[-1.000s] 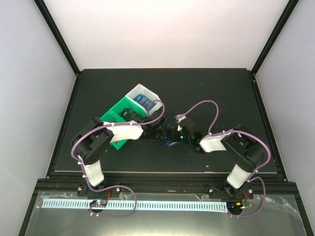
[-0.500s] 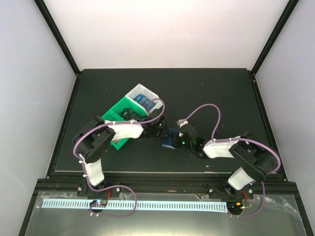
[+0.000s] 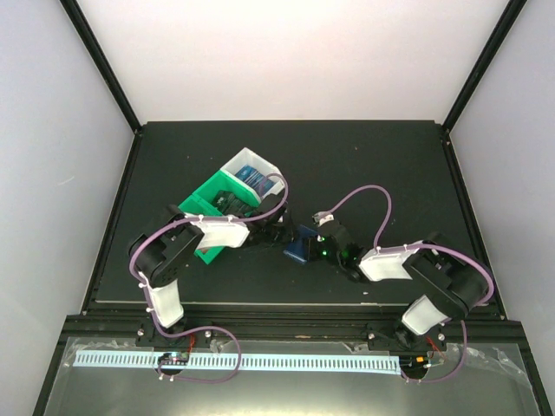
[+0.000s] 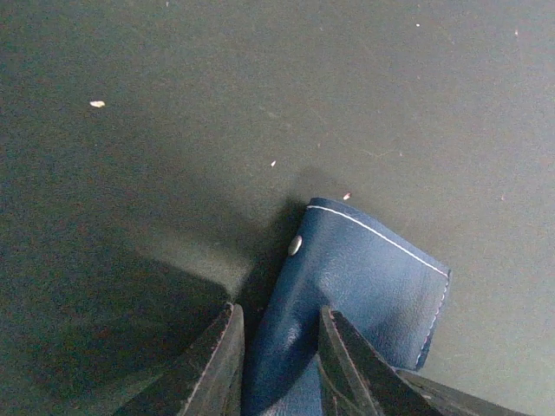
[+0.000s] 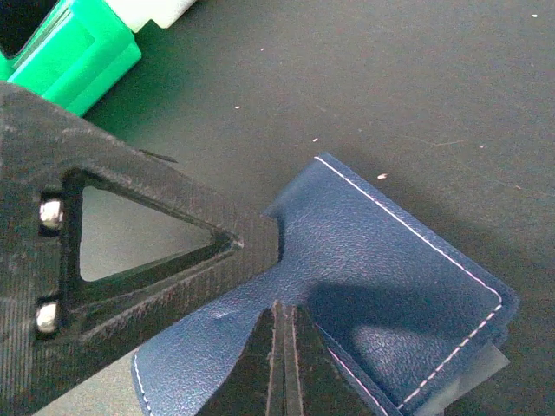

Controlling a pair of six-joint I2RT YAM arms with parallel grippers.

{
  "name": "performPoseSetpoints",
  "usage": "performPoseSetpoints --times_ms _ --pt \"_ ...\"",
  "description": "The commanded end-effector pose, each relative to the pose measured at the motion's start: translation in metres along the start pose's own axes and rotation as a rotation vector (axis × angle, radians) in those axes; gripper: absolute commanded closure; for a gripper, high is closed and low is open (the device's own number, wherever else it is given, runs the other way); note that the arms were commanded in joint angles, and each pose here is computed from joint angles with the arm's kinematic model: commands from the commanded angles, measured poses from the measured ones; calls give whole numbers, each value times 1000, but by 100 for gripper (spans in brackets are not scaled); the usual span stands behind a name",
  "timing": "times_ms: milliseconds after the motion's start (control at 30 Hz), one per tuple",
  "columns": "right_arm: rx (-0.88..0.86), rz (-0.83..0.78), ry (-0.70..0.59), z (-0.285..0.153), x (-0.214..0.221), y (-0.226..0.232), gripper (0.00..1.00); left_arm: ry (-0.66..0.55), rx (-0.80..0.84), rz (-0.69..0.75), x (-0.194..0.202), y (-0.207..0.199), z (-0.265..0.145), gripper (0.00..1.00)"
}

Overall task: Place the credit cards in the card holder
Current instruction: Close the card holder at the center of the board.

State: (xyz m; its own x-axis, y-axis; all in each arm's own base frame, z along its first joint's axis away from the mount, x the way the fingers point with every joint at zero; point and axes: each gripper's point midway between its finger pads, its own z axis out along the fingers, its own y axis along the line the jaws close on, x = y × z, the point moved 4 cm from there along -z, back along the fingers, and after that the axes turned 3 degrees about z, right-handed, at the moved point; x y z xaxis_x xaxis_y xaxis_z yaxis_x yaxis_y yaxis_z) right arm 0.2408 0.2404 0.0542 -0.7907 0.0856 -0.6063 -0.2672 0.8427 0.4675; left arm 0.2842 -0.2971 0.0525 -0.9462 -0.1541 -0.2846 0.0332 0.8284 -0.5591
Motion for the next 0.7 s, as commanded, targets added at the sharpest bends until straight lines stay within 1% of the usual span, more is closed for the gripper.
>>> performPoseSetpoints --times_ms 0,233,367,500,567,667 --pt "153 1 322 -5 84 -45 99 87 -91 18 30 33 0 73" --pt "162 -29 317 -4 85 -48 99 123 -39 55 42 32 -9 64" --pt "160 -54 333 -3 86 -47 99 157 -33 63 51 35 -9 62" --pt "149 -55 350 1 92 -49 99 196 -39 79 59 36 -7 63" --pt "147 -42 355 5 95 -51 99 214 -64 87 64 38 -5 66" --pt "159 -28 328 6 97 -56 99 242 -103 95 71 45 -1 68"
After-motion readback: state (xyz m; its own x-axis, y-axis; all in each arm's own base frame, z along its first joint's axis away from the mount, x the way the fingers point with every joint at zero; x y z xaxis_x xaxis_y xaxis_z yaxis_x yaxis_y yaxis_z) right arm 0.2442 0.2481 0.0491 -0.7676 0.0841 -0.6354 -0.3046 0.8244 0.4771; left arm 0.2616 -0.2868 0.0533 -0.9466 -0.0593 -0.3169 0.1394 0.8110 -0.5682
